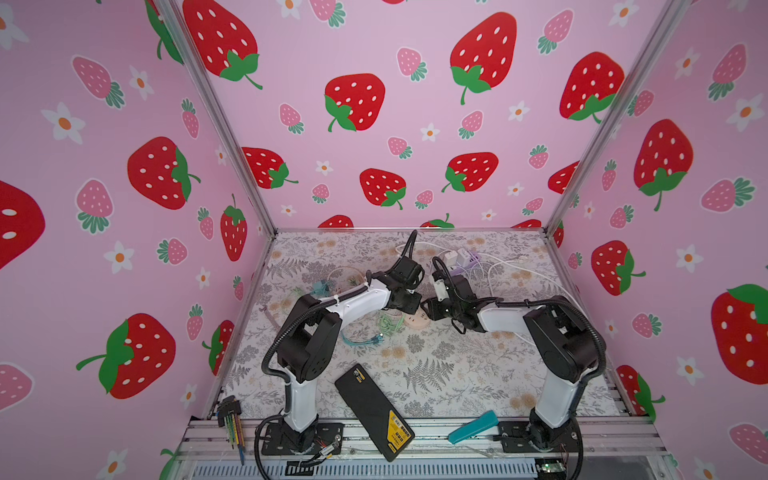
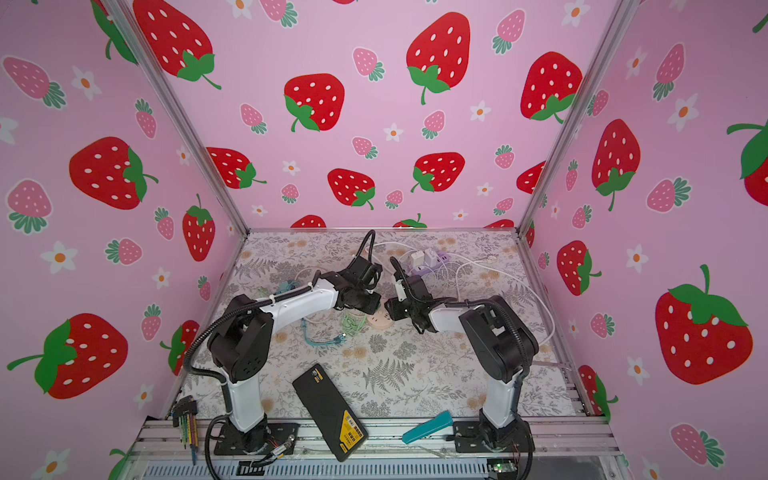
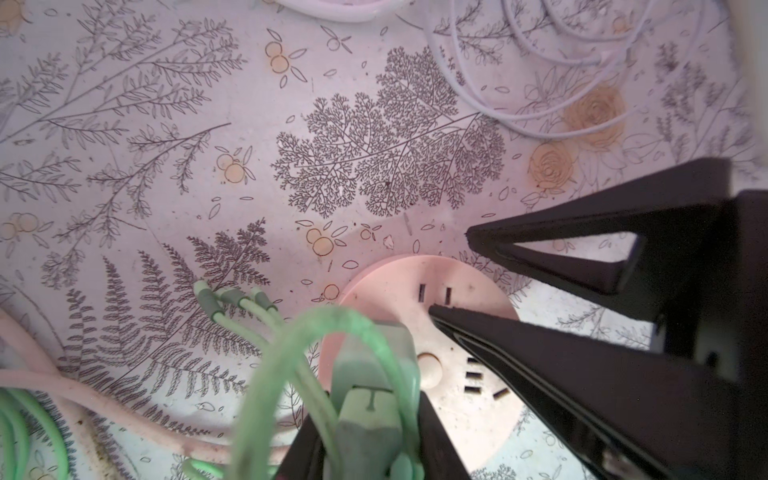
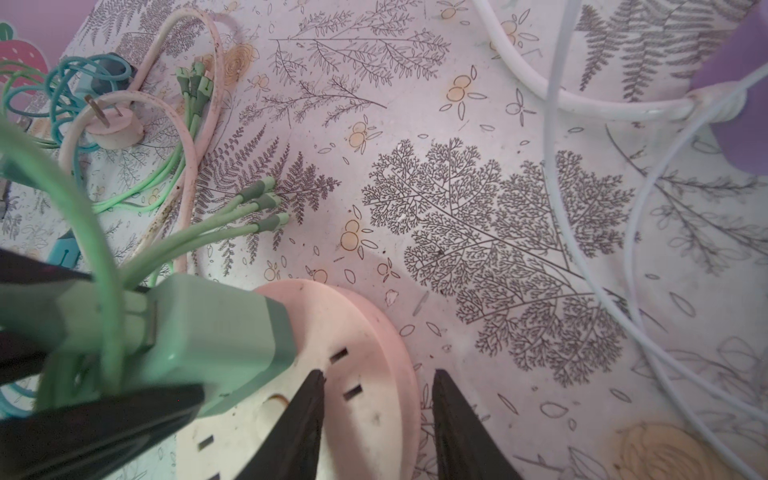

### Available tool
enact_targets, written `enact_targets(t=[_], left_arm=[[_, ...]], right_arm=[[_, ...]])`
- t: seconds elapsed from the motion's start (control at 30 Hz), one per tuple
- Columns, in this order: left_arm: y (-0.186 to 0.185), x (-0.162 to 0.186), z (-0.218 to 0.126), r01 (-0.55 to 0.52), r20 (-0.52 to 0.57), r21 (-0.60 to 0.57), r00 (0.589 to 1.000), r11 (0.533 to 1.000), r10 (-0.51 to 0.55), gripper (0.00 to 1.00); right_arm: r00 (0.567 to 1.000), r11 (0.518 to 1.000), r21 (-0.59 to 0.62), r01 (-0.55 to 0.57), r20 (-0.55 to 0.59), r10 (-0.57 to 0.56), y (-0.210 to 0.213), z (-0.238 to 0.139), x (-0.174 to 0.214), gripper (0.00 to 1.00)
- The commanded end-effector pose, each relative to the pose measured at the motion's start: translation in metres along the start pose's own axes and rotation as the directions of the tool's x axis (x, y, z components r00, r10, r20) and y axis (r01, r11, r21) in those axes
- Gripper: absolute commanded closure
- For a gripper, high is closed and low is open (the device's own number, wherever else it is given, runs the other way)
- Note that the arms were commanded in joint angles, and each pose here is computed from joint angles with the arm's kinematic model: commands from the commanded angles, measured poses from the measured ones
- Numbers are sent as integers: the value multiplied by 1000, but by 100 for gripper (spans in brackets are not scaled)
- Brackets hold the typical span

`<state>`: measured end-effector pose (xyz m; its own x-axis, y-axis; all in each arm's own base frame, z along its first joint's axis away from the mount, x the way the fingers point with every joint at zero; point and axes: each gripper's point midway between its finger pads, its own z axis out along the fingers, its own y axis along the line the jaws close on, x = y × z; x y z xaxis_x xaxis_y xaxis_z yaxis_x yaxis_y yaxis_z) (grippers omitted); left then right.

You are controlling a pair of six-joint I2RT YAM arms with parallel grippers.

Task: Pull the plug off the socket
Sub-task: 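Hold the socket rim with the right gripper while left grips the mint charger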

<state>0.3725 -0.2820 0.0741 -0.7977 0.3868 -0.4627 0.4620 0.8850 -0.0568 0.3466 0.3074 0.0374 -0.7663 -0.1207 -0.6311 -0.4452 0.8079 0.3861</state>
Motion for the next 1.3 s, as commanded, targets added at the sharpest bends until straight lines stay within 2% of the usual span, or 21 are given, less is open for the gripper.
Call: enact_targets(t=[0.0, 0.17, 0.3, 0.47, 0.6, 0.8, 1.1, 1.27], left_arm=[[37, 1, -12, -12, -22, -218, 1000, 976, 7, 90], [46, 0, -15, -56, -36, -354, 998, 934, 46, 90], [42, -1, -13, -53, -23, -345, 999, 937, 48, 90], [27, -6, -14, -25, 18, -247, 999, 969, 30, 90], [12, -11, -13, 25, 47, -113, 999, 993, -20, 91], [4, -20, -22, 78, 68, 25, 994, 997, -80, 90], [6, -26, -27, 128, 68, 104, 988, 986, -136, 90], [13, -27, -26, 143, 74, 87, 986, 986, -150, 90]], right_arm=[[950, 986, 168, -1, -307, 53, -49, 2, 97, 56], [946, 984, 176, 5, -320, 52, -52, 3, 100, 56], [946, 984, 180, 8, -320, 51, -53, 4, 100, 56], [942, 985, 175, 7, -330, 52, -52, 5, 103, 56], [940, 984, 176, 6, -336, 54, -53, 6, 104, 56], [938, 983, 181, 13, -343, 51, -54, 6, 106, 56], [935, 983, 185, 15, -350, 52, -55, 6, 107, 56], [934, 983, 185, 16, -353, 51, -55, 6, 108, 56]])
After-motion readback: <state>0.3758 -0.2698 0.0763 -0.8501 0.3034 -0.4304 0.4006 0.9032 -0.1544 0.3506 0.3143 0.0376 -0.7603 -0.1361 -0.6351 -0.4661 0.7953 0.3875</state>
